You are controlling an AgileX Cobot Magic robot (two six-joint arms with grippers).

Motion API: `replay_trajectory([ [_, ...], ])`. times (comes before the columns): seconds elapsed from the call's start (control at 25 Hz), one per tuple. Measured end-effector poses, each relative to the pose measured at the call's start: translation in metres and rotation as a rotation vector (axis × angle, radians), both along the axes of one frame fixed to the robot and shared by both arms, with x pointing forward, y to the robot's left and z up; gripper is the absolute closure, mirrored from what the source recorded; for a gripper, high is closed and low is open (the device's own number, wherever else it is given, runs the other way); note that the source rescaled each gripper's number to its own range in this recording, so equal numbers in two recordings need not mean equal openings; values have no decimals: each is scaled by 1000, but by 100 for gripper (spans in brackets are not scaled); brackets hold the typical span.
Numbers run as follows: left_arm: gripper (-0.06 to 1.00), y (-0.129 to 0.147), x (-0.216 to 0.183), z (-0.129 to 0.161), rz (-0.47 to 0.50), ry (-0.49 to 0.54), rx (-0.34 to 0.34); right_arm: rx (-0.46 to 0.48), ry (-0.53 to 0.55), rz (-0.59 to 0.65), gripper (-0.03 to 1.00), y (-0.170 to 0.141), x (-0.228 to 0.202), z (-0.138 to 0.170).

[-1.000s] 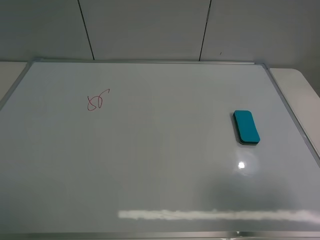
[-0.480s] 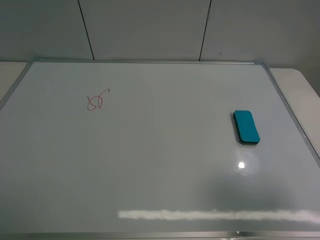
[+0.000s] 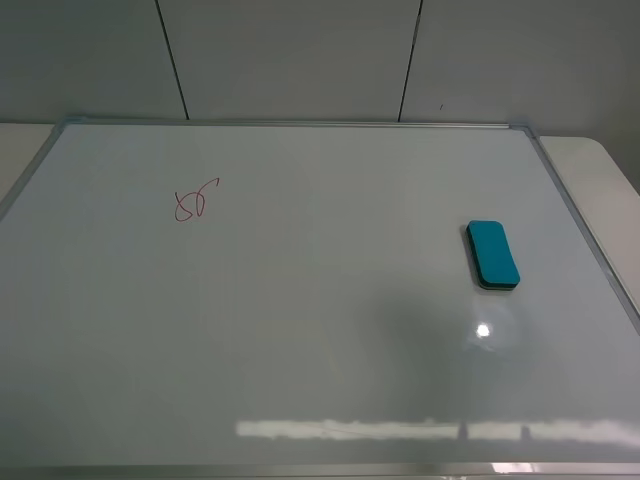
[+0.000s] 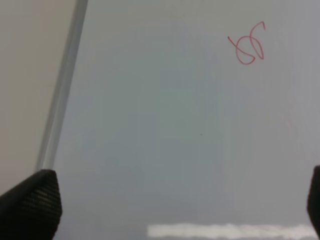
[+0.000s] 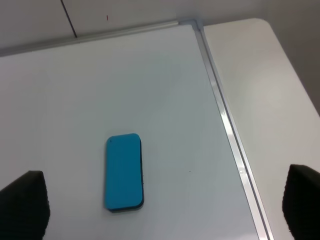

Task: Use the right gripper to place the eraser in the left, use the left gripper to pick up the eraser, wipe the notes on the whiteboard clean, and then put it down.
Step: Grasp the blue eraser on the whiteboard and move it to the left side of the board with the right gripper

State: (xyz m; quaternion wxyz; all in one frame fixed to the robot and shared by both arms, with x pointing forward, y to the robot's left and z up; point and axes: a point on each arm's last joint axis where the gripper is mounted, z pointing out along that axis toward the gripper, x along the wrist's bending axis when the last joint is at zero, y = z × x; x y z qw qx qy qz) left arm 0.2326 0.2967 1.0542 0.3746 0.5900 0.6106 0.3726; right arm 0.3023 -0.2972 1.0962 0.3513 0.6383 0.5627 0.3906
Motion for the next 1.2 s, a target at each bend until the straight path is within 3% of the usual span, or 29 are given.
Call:
replay_trajectory([
  [0.28, -6, 0, 0, 0, 0, 0, 0, 9, 139, -19, 4, -13, 89, -7],
  [0.56, -6, 0, 0, 0, 0, 0, 0, 32, 319, -23, 4, -20, 147, -33],
  [1.0, -6, 0, 0, 0, -1, 0, -1, 69, 542, 11, 4, -20, 163, -68],
  [1.2, -6, 0, 0, 0, 0, 0, -1, 60, 544, 19, 4, -19, 164, -69],
])
